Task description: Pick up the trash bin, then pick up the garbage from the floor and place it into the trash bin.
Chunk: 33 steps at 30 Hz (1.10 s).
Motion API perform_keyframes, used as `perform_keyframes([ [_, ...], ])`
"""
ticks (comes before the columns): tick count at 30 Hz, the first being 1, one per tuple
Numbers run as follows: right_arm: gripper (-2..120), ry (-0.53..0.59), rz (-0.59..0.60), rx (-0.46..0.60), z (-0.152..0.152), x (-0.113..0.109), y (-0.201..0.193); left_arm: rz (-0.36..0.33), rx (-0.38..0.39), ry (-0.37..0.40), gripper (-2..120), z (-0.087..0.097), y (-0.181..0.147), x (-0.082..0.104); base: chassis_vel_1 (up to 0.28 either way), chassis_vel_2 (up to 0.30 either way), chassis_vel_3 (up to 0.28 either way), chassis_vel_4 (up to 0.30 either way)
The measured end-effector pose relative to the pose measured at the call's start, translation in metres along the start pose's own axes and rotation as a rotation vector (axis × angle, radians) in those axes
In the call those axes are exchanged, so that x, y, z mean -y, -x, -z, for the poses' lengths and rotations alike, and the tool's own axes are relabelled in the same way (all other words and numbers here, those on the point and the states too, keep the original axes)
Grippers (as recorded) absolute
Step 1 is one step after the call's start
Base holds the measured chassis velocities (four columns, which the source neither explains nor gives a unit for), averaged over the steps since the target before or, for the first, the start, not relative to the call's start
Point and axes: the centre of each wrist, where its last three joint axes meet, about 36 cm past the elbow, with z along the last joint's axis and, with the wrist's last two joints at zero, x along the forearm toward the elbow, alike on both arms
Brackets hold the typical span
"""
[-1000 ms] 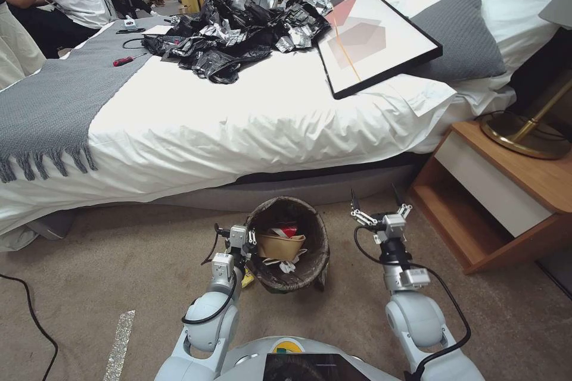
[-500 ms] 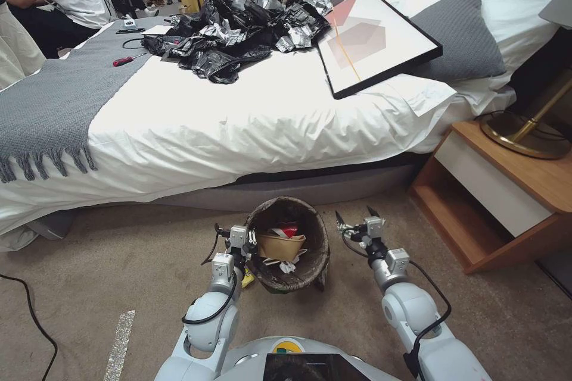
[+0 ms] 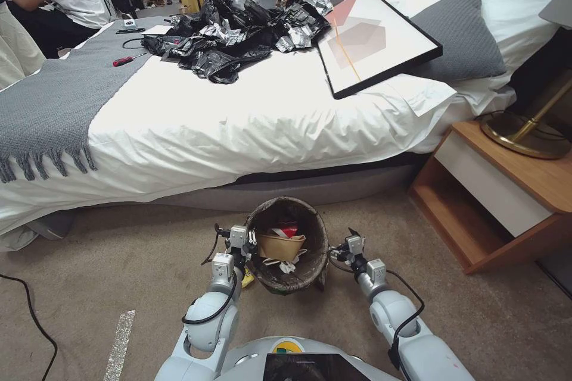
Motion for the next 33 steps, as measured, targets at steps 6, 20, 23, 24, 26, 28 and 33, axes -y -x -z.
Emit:
perform_keyframes([
  [6, 100, -0.004, 0.002, 0.002, -0.002, 0.000, 0.002, 0.000, 0.000, 0.000, 0, 0.000, 0.000, 0.000, 0.000, 0.000, 0.000, 0.000],
  [20, 100, -0.026, 0.011, 0.007, -0.009, 0.004, -0.003, 0.060, 0.044, -0.049, 0, 0.019, -0.012, -0.013, 0.000, 0.000, 0.000, 0.000],
  [23, 100, -0.023, 0.017, 0.000, -0.009, 0.003, -0.004, 0.071, 0.053, -0.048, 0, 0.022, -0.014, -0.014, 0.000, 0.000, 0.000, 0.000],
  [24, 100, -0.021, 0.020, -0.004, -0.009, 0.002, -0.004, 0.071, 0.054, -0.048, 0, 0.023, -0.014, -0.014, 0.000, 0.000, 0.000, 0.000],
  [26, 100, -0.022, 0.023, -0.008, -0.009, 0.002, -0.004, 0.072, 0.054, -0.048, 0, 0.023, -0.015, -0.013, 0.000, 0.000, 0.000, 0.000],
  [28, 100, -0.026, 0.029, -0.015, -0.010, 0.001, -0.004, 0.072, 0.056, -0.048, 0, 0.024, -0.015, -0.013, 0.000, 0.000, 0.000, 0.000],
  [33, 100, -0.031, 0.035, -0.045, -0.017, -0.001, -0.004, 0.078, 0.057, -0.043, 0, 0.025, -0.017, -0.014, 0.000, 0.000, 0.000, 0.000],
])
